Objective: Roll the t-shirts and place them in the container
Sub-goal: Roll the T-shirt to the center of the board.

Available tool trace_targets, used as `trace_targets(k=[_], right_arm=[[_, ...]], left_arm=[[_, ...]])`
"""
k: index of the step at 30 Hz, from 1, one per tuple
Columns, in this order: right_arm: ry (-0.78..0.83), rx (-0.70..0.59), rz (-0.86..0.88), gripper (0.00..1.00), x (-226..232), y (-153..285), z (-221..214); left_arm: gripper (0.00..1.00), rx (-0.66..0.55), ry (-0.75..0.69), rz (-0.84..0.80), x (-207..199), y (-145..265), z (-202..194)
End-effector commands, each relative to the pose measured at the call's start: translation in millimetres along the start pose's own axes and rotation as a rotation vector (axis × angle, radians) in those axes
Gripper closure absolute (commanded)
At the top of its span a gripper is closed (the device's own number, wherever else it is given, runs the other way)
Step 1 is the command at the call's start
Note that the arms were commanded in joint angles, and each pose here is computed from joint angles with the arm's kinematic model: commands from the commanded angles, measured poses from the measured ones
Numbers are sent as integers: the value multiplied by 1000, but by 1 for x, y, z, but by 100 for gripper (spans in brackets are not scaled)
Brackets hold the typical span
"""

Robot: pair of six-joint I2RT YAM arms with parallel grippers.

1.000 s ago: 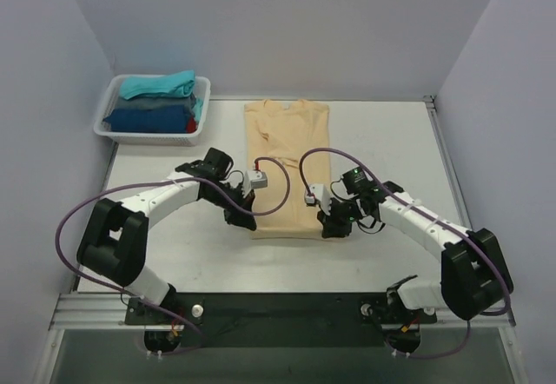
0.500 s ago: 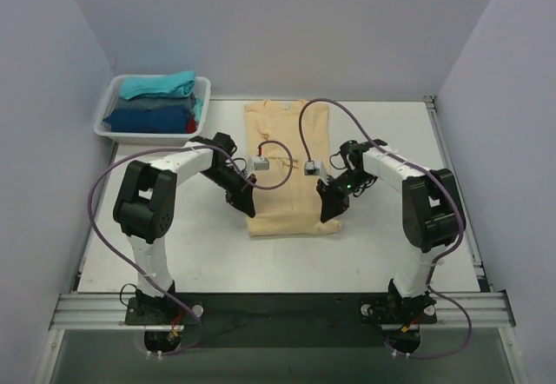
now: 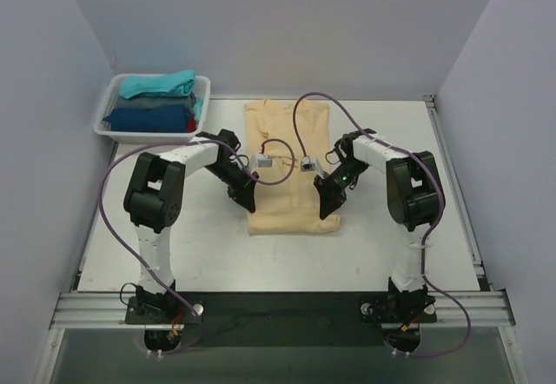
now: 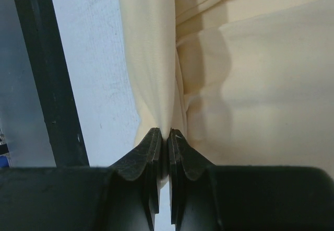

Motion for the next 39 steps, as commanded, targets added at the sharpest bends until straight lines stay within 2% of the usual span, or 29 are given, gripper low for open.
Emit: trace_targets(k=[1,2,10,13,14,16,17,19,21,22,24,25,27,29,30,34,39], right_arm=[[-116,92,-5,96,-5,8,-15],[-135,95,-12,96,-7,8,-13],[-192,128,-34,96,-22,5,-14],[-222,137,-49,96,-25,4,-11],[-229,147,-57,96,-26,3,-11],[-252,159,-67,95,-28,2,-9],[-258,170,-78,95,-30,1,-10],[-276,188,-88,94,-31,-1,-8],[-286,211,-103,94,-34,-4,-9],[-295,214,-110,94,-35,-4,-8],[-302,232,-121,94,-36,-6,-9],[-303,234,-126,94,-36,-6,-9],[-307,233,-131,94,-37,-5,-8],[-303,233,-128,95,-35,-6,-9],[-296,223,-129,95,-33,-4,-7],[-248,164,-105,95,-22,1,2],[-169,155,-102,95,-13,2,10]], left_arm=[[100,51,44,182,32,6,-11],[96,51,52,211,34,7,-11],[86,36,109,380,47,14,-16],[76,-25,73,509,45,38,-2],[72,-76,17,569,36,57,13],[65,-128,-88,629,27,67,21],[61,-180,-185,677,10,81,38],[50,-194,-342,725,-4,72,38],[45,-213,-543,793,-29,62,58],[40,-159,-610,799,-34,45,43],[37,-196,-785,851,-58,29,58],[34,-161,-839,837,-62,12,40],[32,-200,-959,891,-76,0,50],[31,-161,-1009,922,-75,-13,40],[31,-197,-1034,953,-79,-15,49],[31,-172,-1017,1033,-77,-11,49],[31,-169,-1034,1055,-85,1,38]])
Point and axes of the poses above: each gripper's point midway between its finger pads, its own y axis back along the fingers, its own x axis along the line the jaws close on, z = x × y, the point moved 3 cm from there along y, back along the fingers, and after that the axes turned 13 degrees about -y, right-handed, at the moved point
